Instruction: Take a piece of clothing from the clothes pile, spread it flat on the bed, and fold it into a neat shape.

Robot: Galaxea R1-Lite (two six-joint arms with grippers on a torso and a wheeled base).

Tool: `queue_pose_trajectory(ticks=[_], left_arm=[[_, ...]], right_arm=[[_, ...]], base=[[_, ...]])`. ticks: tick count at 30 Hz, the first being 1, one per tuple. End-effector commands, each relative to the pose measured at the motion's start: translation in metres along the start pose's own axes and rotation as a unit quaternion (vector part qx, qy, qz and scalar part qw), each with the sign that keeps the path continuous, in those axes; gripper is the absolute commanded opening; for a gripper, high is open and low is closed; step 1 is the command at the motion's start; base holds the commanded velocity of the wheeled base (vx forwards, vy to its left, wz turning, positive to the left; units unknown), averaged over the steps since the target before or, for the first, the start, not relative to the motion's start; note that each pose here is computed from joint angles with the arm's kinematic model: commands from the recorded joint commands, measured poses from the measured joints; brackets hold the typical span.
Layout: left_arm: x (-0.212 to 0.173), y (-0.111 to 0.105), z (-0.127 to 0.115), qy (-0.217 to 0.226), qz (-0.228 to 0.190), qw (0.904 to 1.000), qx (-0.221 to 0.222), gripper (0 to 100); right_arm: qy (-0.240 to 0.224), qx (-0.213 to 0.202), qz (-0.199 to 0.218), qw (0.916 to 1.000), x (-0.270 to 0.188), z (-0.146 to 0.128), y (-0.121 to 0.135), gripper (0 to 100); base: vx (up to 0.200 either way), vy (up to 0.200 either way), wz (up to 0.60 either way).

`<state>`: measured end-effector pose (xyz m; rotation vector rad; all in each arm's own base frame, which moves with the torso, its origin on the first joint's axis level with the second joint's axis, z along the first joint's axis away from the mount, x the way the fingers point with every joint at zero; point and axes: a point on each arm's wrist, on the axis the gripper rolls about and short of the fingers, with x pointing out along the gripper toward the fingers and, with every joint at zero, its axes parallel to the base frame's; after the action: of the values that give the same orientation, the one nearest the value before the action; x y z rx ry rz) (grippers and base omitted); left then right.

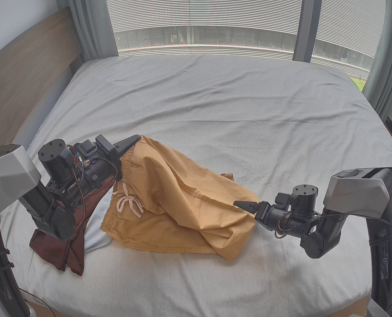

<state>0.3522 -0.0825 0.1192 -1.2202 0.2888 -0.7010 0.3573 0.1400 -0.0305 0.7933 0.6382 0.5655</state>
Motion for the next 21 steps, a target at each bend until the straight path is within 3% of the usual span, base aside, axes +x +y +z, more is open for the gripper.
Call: queue_pose_trajectory(ticks=[1,7,14,21], left_arm=[[0.001,0.002,0.003,-0.004,0.0,1.0,0.001,0],[0.001,0.002,0.003,-0.005,0.0,1.0,0.001,0],[0.001,0.001,0.004,-0.006,-0.002,1.0,0.002,0],[0.002,0.001,0.004,-0.005,-0.002,1.0,0.002,0]], right_arm=[[0.005,0.005,0.024,0.9997,-0.016,-0.007,0.006,100],[0.012,0.009,0.029,0.9995,-0.034,-0.012,0.001,100],[0.02,0.012,0.051,0.9984,-0.062,0.003,0.008,100],[0.014,0.003,0.07,0.9974,-0.06,0.012,0.014,100]], base=[[0.0,0.0,0.0],[0.0,0.0,0.0],[0.0,0.0,0.0],[0.0,0.0,0.0]])
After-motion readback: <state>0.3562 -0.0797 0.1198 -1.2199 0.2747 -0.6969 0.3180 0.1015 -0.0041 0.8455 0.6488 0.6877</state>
